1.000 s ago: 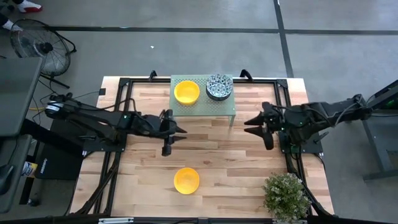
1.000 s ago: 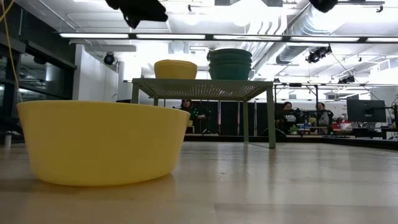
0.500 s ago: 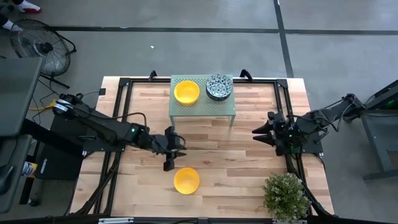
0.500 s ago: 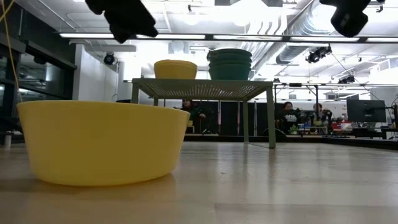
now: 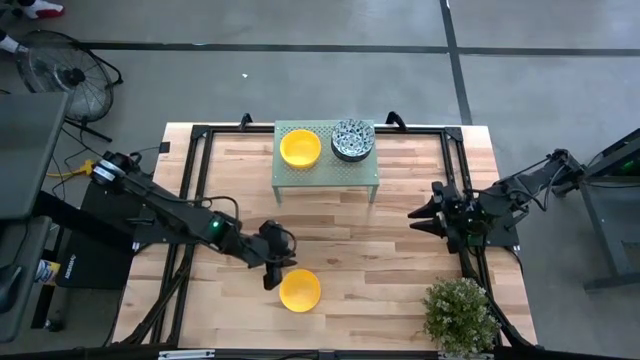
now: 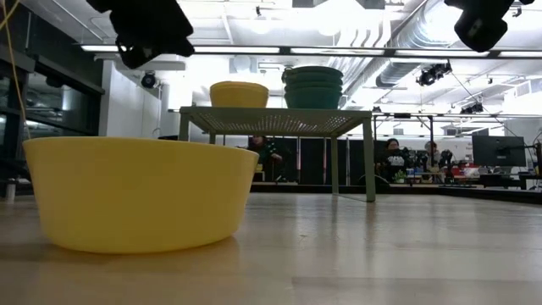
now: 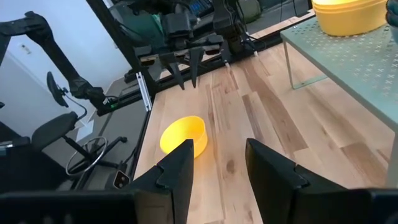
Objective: Pick & Place Mini bowls
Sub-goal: Stack the yellow bowl on the stacked yellow bowls on the shelf
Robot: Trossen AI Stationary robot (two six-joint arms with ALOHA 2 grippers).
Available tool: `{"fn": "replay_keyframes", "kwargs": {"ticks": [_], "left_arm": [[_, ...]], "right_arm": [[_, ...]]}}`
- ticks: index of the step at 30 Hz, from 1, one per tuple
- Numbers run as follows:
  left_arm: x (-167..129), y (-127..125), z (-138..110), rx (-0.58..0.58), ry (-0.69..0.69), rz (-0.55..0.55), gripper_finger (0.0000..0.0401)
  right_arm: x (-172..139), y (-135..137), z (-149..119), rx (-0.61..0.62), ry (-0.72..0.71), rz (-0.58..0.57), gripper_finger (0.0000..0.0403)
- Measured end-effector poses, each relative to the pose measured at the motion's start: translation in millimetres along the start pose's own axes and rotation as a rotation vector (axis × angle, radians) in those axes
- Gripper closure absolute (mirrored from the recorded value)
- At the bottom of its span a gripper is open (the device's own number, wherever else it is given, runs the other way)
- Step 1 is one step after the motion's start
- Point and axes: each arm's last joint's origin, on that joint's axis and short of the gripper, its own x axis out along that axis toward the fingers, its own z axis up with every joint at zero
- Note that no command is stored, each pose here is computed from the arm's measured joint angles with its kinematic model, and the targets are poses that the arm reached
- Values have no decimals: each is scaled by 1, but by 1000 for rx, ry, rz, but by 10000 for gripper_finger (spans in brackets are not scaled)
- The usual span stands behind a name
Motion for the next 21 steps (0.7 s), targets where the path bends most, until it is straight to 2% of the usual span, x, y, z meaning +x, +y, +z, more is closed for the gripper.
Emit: {"fn": "replay_keyframes", "kwargs": {"ticks": [7, 14, 21], "left_arm": [[6, -2, -2, -90, 47, -21, 300], [11, -8, -1, -51, 242, 36, 300], [26, -20, 4, -15, 323, 21, 300]], "right_arm": [[0, 0, -1, -12, 21, 23, 270], [0, 1, -1, -2, 23, 26, 270], [0, 0, -1, -3, 25, 23, 270]]}}
